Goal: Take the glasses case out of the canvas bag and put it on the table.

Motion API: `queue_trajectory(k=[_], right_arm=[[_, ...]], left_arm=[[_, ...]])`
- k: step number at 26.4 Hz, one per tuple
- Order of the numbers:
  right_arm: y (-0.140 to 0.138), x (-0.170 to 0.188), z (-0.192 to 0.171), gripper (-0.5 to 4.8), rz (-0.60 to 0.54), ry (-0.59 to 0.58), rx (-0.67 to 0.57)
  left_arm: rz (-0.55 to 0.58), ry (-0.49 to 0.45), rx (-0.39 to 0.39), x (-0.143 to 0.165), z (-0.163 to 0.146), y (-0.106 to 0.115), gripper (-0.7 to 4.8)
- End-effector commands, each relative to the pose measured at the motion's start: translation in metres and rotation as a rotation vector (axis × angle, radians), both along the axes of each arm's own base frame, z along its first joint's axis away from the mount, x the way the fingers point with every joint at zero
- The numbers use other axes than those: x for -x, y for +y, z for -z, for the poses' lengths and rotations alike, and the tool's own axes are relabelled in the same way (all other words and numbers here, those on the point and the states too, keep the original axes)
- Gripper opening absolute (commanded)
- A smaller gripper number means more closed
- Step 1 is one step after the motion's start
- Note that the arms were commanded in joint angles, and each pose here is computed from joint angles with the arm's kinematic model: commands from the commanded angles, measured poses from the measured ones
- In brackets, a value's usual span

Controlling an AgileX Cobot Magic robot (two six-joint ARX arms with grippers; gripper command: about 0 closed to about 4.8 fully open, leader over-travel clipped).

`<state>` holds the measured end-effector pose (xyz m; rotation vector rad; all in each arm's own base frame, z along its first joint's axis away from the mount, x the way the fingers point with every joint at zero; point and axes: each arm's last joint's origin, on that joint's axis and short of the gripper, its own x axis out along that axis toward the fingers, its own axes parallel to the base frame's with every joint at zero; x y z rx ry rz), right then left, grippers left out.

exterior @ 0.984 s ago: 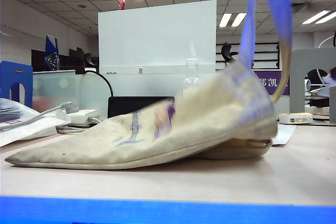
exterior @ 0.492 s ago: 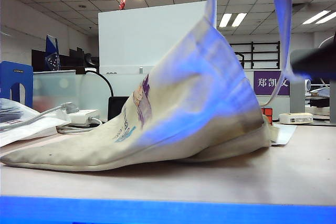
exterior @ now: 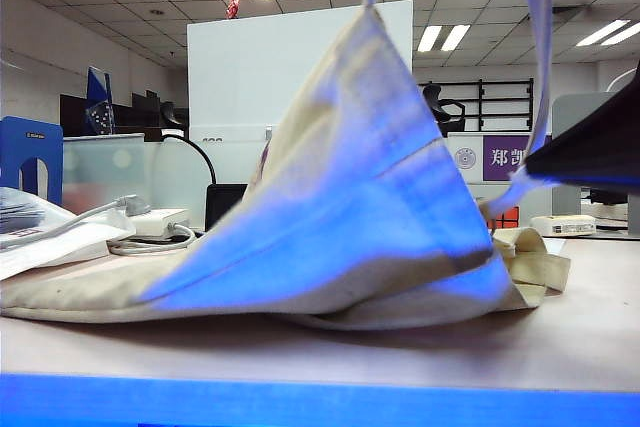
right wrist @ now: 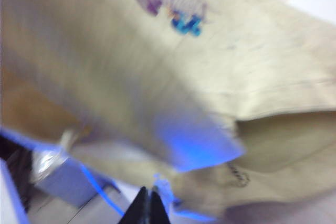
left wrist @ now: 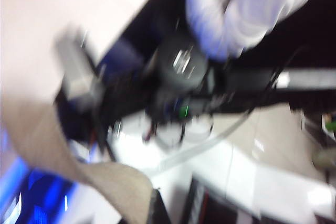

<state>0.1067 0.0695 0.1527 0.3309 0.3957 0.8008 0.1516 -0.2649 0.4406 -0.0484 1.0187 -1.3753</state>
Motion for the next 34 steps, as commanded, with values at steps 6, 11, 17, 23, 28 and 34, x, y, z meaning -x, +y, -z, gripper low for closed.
queue_trajectory(k=[6,11,17,23,28,34], right_arm=[[0.015,-0.016,-0.016,-0.01,-0.145,-0.082,-0.089],[0.029,-0.040,-0.038,-0.01,-0.154,-0.119,-0.047],[0.034,-0.047,-0.046,0.00,-0.200,-0.136,-0.026],[0.032,-0.049,-0.051,1.57,-0.196,-0.228,0.009],[0.034,-0.052,-0.067,1.76,-0.206,-0.268,-0.012],[0.038,-0.054,-0.084,1.76,-0.277,-0.314,-0.044]], left_arm=[[-0.013,-0.091,0.171,-0.012,-0.007,-0.018,-0.03],[0.050,-0.054,0.104,-0.001,0.001,-0.020,-0.03],[0.011,-0.072,-0.003,-0.004,0.009,-0.012,-0.03],[0.034,-0.085,-0.144,0.001,0.019,-0.003,-0.03],[0.008,-0.133,-0.197,0.000,0.021,-0.001,-0.03],[-0.020,-0.268,-0.220,-0.006,0.023,-0.005,-0.03]])
